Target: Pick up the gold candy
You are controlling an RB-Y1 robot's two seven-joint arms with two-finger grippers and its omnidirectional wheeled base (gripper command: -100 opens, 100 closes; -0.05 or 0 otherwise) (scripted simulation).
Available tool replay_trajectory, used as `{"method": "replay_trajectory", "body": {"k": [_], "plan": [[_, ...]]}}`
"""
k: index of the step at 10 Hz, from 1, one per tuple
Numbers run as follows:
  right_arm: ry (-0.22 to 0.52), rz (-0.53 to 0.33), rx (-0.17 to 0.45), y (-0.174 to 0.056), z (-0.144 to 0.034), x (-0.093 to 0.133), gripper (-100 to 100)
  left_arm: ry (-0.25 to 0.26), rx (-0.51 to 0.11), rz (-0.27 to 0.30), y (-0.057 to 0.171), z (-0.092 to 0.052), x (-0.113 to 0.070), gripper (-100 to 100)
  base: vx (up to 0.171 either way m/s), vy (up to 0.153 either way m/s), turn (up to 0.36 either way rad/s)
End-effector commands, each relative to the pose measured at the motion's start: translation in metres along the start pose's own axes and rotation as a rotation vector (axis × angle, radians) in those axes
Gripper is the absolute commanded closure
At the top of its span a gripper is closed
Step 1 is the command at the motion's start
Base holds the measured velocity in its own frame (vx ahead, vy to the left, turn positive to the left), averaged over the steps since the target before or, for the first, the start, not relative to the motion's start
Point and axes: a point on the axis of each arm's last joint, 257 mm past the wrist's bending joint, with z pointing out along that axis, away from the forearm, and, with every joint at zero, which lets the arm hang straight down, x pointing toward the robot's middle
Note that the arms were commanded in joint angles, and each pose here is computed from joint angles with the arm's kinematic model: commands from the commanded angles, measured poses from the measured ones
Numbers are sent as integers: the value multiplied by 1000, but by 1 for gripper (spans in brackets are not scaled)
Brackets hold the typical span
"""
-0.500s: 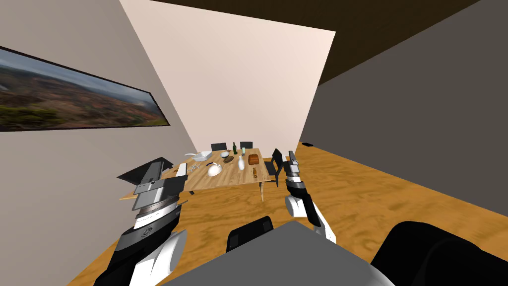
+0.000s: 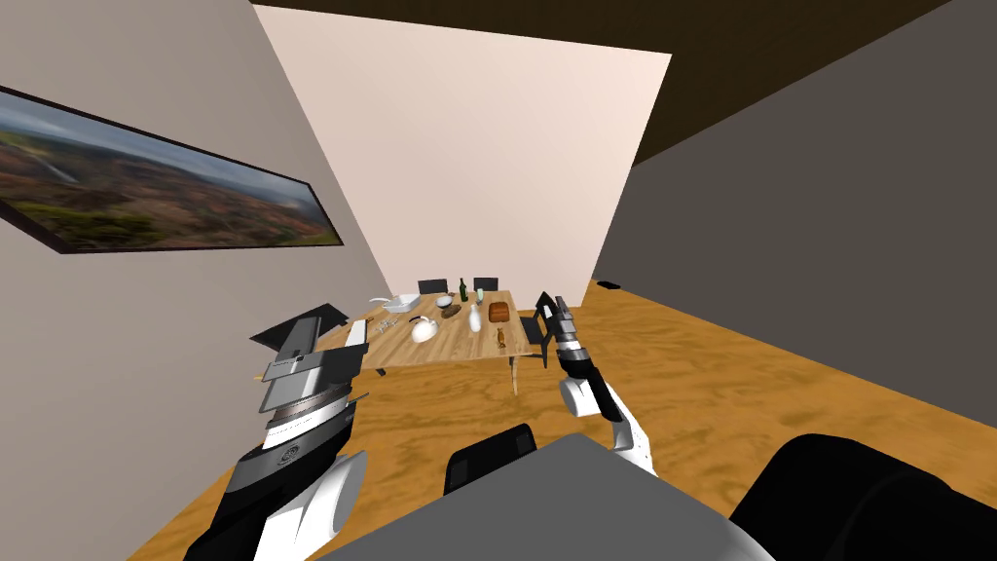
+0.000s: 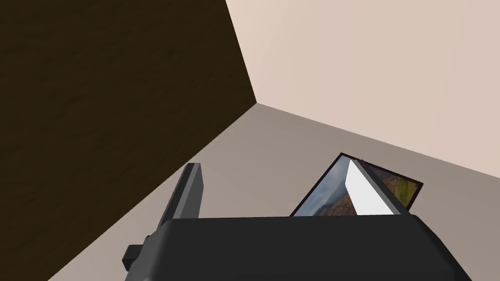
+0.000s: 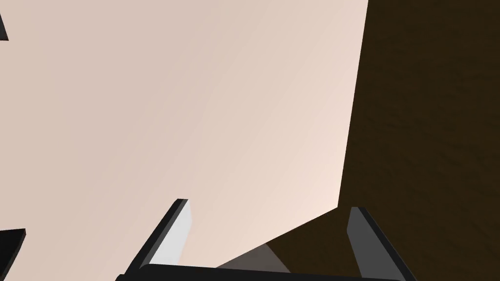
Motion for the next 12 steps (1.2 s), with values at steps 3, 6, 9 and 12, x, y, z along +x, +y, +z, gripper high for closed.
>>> {"method": "replay_trajectory", "body": {"k": [3, 6, 9, 12], "plan": [[25, 126, 113, -47, 8, 2, -100, 0, 0, 0, 0, 0, 0, 0, -30, -39, 76], [20, 184, 195, -79, 6, 1, -100, 0, 0, 0, 0, 0, 0, 0, -27, -33, 58], [9, 316, 306, -122, 10, 3, -100, 0, 0, 0, 0, 0, 0, 0, -35, -34, 80], [-7, 385, 390, -152, 8, 4, -100, 0, 0, 0, 0, 0, 0, 0, -29, -37, 78]]}}
